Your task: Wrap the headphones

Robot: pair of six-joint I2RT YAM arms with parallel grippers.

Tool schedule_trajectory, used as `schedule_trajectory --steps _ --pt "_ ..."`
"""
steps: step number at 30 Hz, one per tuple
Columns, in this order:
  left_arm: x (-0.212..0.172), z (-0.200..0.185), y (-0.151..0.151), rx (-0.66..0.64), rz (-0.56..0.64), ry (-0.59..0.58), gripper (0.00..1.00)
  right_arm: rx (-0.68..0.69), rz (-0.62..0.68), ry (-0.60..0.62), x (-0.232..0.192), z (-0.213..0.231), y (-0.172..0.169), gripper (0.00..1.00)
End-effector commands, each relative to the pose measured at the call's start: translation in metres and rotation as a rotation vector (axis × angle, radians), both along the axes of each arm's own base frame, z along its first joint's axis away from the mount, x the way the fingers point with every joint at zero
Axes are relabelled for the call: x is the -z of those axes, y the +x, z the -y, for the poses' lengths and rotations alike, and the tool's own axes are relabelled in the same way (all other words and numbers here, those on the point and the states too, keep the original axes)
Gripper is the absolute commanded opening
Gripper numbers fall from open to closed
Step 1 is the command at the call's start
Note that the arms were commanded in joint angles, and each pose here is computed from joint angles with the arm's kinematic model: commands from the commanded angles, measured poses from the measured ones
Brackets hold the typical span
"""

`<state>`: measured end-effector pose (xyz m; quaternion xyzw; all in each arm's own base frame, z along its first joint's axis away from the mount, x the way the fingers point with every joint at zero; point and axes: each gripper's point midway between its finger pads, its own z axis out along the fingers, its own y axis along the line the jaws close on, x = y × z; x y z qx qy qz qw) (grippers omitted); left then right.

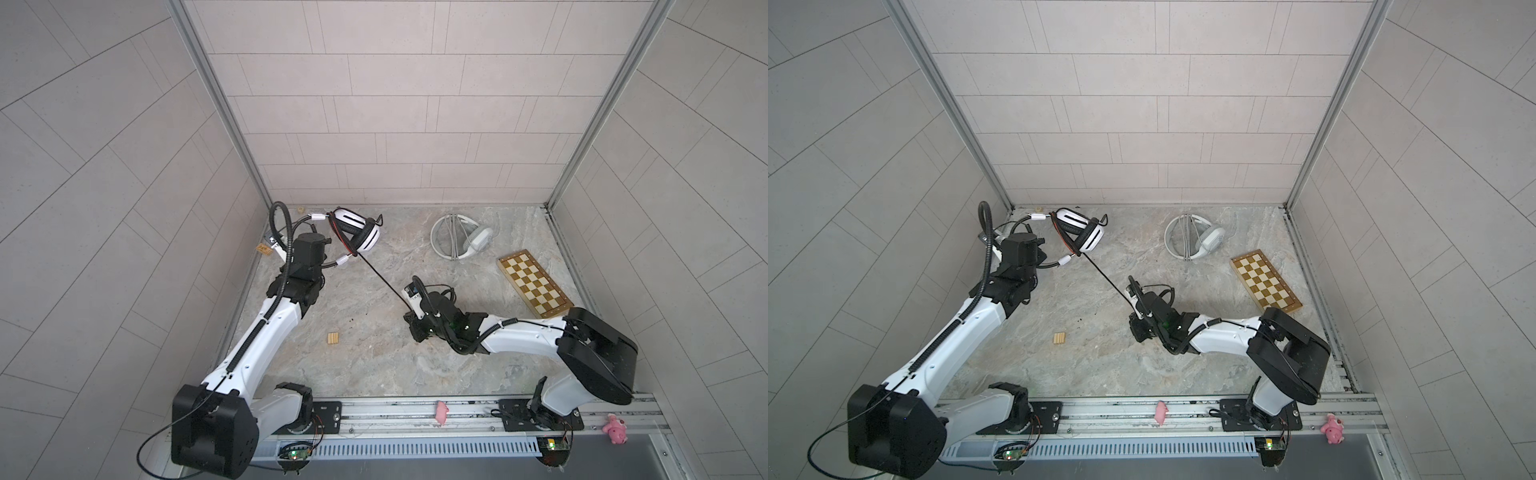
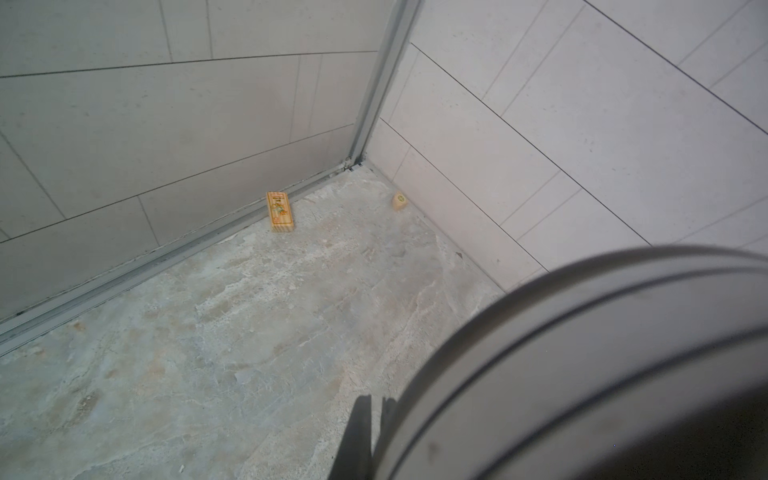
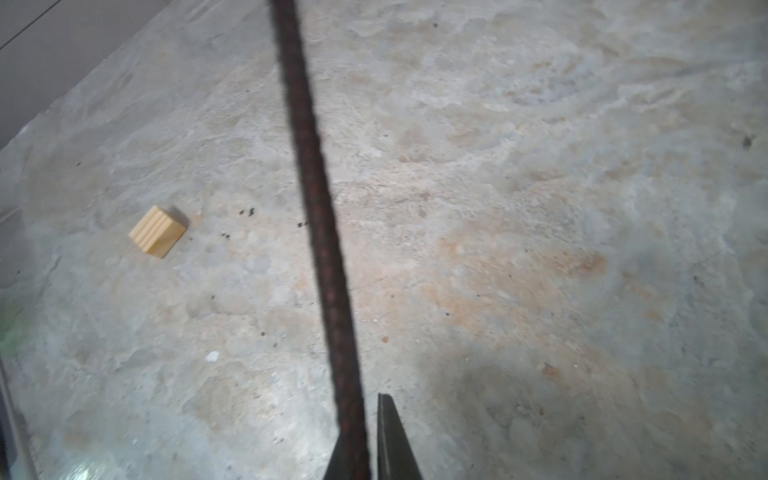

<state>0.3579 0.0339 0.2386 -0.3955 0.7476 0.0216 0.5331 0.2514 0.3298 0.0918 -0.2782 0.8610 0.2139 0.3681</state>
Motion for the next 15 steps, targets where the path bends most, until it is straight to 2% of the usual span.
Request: schedule_trajectory --steps 1,9,15 --pt "-0.049 -0.015 0.004 -0.118 0.183 -0.056 0.00 -0.028 0.045 -0.213 -0.005 0.022 -0.016 0.09" --pt "-0.039 -0.010 0.012 -0.104 0.130 -0.057 0.00 -0.121 0.217 -0.263 -0.075 0.008 -0.039 0.09" --pt "-0.029 0.005 0.025 -0.027 0.107 -0.085 0.00 -0.126 0.323 -0.190 -0.129 0.009 -0.038 0.09"
